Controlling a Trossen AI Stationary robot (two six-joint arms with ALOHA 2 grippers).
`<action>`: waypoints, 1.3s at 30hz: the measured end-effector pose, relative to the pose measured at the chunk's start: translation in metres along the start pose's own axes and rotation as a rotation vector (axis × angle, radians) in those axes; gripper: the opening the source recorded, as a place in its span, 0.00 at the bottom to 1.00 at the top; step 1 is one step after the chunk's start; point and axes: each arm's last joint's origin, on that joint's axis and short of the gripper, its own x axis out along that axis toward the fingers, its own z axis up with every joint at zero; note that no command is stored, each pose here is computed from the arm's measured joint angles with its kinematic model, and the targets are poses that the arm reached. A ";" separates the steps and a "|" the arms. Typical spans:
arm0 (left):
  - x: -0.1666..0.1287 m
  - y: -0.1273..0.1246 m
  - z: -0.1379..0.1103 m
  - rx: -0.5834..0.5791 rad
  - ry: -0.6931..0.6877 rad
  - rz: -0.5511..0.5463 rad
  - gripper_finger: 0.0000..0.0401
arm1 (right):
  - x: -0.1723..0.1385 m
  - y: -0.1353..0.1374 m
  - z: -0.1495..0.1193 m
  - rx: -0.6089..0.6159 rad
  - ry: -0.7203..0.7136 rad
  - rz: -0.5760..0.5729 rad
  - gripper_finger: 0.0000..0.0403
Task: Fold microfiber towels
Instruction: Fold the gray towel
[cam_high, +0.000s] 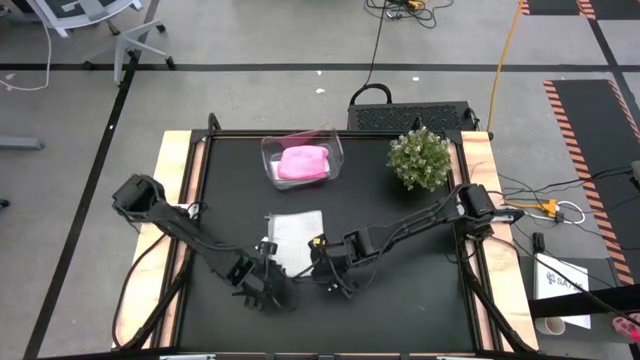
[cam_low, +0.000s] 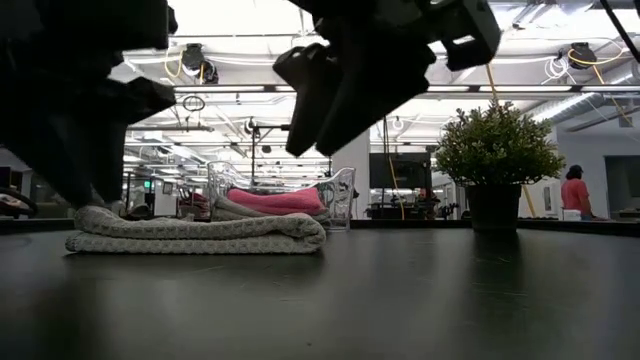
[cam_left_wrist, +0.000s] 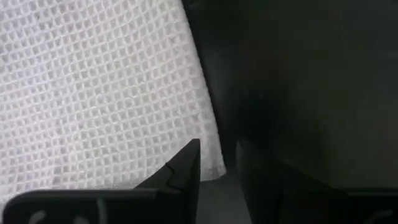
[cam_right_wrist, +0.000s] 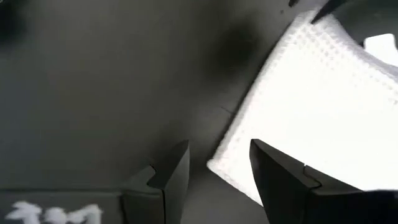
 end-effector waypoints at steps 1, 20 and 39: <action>0.003 -0.001 -0.001 0.006 0.005 0.008 0.26 | 0.001 0.000 0.000 0.000 0.000 0.002 0.40; 0.021 -0.005 -0.006 0.014 0.081 0.036 0.26 | 0.037 0.004 -0.046 0.060 -0.004 -0.010 0.40; 0.021 -0.005 -0.006 -0.001 0.081 0.036 0.26 | 0.045 0.013 -0.047 -0.088 -0.054 -0.205 0.40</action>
